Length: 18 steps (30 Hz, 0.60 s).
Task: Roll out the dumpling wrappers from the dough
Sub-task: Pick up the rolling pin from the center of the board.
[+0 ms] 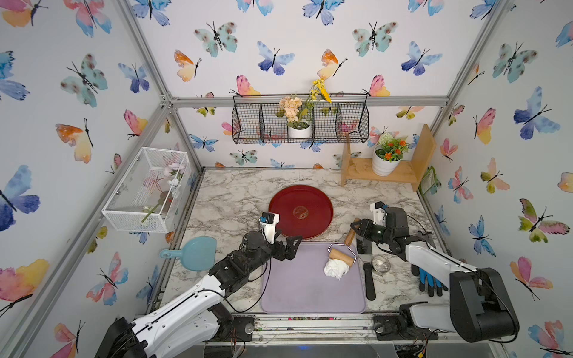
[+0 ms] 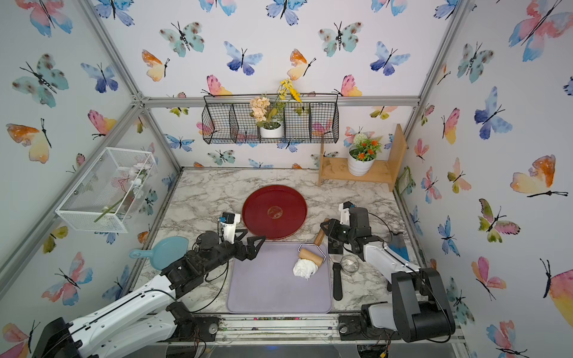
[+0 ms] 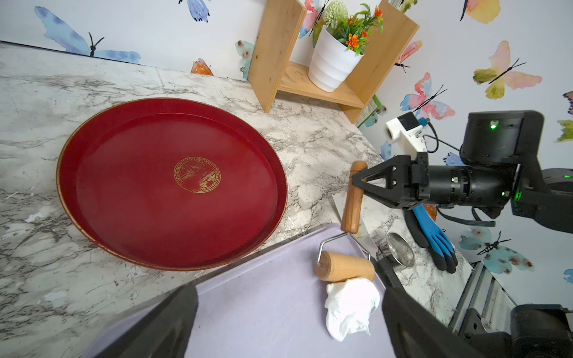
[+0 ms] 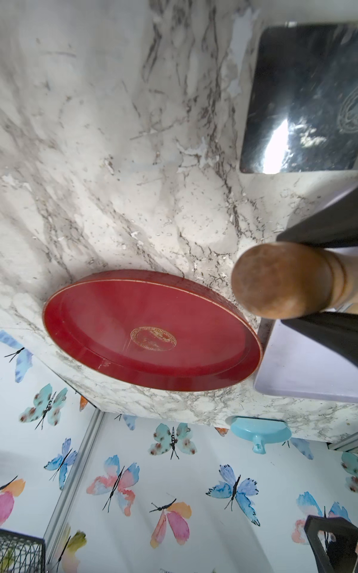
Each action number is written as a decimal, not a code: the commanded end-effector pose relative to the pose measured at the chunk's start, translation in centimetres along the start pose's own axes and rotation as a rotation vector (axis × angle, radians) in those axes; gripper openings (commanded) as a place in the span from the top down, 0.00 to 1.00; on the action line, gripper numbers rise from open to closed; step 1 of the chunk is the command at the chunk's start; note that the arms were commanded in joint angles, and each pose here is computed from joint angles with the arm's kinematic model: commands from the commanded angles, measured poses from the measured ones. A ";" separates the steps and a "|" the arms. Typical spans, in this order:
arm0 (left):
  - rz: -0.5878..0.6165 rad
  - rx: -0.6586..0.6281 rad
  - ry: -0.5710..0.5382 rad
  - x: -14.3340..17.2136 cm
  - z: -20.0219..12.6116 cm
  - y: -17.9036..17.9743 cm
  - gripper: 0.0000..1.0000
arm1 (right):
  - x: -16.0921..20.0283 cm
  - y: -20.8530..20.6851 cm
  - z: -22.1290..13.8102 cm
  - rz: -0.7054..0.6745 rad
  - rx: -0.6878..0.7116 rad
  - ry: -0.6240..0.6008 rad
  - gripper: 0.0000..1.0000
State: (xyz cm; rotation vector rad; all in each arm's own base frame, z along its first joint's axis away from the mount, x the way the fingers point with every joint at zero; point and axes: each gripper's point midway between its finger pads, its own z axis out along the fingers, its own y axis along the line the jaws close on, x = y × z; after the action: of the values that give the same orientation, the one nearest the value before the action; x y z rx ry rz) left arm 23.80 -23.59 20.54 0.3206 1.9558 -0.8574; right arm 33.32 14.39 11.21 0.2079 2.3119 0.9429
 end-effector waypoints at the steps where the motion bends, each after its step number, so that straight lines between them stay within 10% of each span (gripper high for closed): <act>1: 0.046 0.112 -0.030 -0.7 -0.4 -2.2 0.01 | -1.7 1.3 -0.8 -0.030 -0.033 -0.084 0.84; 18: 0.173 0.250 0.082 1.1 5.4 -8.3 0.01 | -2.6 4.2 -3.1 -0.095 -0.148 -0.184 0.87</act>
State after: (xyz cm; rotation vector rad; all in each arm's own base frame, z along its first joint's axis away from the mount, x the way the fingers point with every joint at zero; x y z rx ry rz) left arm 22.55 -31.26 20.35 0.5983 1.9267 -0.9370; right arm 32.86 14.07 14.25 0.1633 2.1561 0.9515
